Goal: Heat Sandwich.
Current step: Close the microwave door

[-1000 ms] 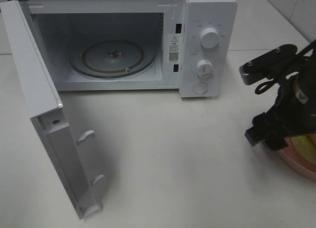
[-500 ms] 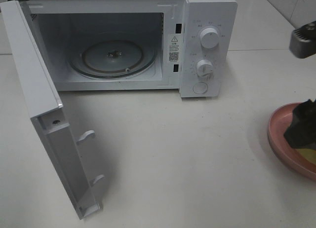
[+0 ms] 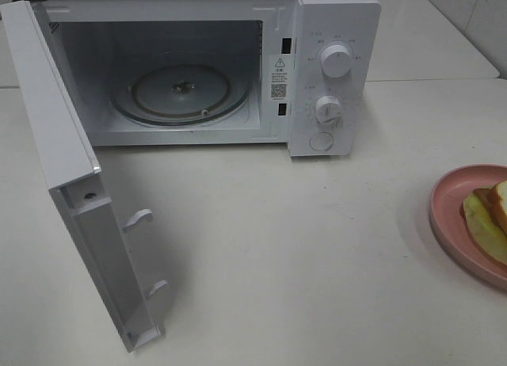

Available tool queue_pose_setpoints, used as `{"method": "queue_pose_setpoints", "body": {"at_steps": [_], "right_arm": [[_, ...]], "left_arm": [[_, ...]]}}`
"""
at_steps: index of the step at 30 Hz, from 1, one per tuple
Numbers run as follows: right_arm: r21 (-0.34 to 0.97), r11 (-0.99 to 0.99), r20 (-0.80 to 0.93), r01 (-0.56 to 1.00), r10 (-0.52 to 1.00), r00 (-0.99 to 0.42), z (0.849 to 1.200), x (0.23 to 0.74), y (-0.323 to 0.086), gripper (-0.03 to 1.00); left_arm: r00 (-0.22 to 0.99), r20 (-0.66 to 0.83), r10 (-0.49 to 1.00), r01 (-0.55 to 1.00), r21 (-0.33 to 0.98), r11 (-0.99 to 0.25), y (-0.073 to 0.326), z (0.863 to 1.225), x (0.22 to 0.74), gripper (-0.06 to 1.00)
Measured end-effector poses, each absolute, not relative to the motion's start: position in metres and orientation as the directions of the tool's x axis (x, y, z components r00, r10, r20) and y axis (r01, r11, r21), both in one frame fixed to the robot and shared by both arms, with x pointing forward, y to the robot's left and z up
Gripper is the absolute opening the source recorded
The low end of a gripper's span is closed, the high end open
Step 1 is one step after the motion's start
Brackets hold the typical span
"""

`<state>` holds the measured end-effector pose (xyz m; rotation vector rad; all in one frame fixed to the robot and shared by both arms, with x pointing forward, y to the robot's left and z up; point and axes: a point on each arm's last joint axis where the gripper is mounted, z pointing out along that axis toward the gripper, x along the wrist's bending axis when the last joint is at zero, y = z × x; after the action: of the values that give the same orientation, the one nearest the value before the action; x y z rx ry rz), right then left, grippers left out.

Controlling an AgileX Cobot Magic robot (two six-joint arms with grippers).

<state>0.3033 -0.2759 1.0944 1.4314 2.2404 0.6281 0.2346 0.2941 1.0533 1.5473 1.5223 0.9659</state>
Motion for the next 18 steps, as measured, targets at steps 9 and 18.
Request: {"method": "queue_pose_setpoints", "body": {"at_steps": [9,18], "right_arm": [[0.700,0.314,-0.069,0.642,0.924,-0.376,1.096,0.270,-0.297,0.75],[0.742,0.173,-0.049,0.648,0.978,-0.204,1.060,0.254,-0.307,0.75]], "left_arm": [[0.009,0.011,1.000,0.436,0.900,-0.014,0.294,1.053,0.235,0.96],[0.009,0.011,1.000,0.436,0.900,-0.014,0.294,1.053,0.235,0.96]]}}
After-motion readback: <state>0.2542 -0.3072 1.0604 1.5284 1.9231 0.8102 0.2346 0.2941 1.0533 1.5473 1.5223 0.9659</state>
